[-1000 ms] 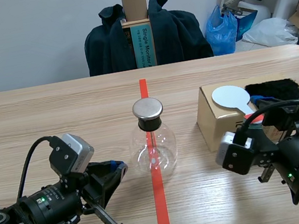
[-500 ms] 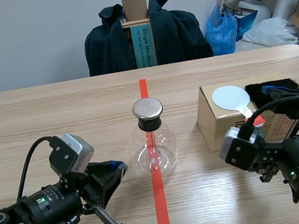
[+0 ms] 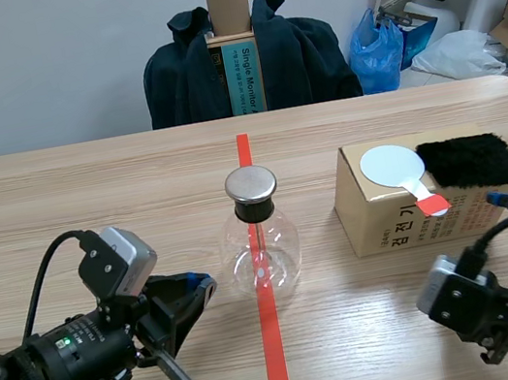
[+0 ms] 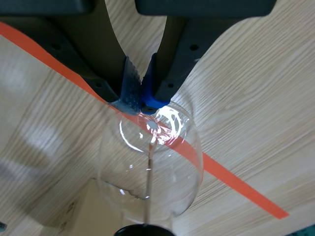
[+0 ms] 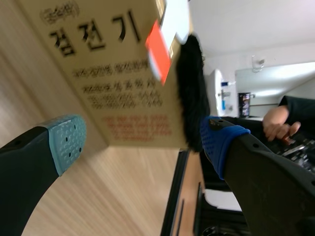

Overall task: Do the electroscope experiment.
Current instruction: 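Return to the home posture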

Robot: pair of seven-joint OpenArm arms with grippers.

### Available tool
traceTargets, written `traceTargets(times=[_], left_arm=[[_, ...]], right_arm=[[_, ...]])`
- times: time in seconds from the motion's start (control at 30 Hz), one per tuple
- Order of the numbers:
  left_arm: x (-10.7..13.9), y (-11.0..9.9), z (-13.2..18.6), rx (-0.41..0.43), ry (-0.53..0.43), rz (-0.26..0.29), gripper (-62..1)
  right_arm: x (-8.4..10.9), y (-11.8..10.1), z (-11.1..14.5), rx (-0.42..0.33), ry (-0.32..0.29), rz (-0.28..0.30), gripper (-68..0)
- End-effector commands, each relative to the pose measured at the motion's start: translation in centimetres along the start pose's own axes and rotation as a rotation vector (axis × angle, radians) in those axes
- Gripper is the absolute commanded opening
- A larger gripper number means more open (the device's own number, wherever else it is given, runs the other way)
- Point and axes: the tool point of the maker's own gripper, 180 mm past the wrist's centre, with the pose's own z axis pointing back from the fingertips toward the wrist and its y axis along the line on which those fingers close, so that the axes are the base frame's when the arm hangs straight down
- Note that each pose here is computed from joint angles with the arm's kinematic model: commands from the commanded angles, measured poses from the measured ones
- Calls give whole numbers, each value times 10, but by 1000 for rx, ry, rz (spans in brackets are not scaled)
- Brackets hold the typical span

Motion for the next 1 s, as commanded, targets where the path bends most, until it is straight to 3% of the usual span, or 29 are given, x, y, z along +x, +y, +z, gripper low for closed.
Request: traceTargets(times=[0.0, 0.1, 0.17, 0.27, 0.37, 0.5, 0.63, 0.77, 0.97], left_arm=[[15, -2, 12, -12, -28, -32, -592], [23, -9, 32, -23, 7, -55, -584], [34, -16, 47, -34, 2, -67, -496], [50, -29, 67, -53, -11, -89, -244], [63, -39, 81, -61, -29, -92, 6], [73, -48, 95, -53, -47, -53, 14], [79, -50, 103, -43, -65, -44, 14], [78, -49, 104, -40, -60, -43, 14], [79, -49, 104, -39, -64, -41, 14]], right_arm=[[-2, -31, -4, -84, -14, -21, -198], [-14, -53, 0, -122, 20, -118, -198], [-18, -72, 1, -153, 29, -167, -198], [-21, -109, 1, -215, 24, -229, -198], [-24, -151, 0, -297, 35, -341, -198], [-21, -207, 1, -408, 16, -478, -198], [-4, -237, 1, -407, -58, -555, -198], [13, -244, -3, -314, -133, -629, -198], [42, -239, -3, -117, -261, -753, -198]])
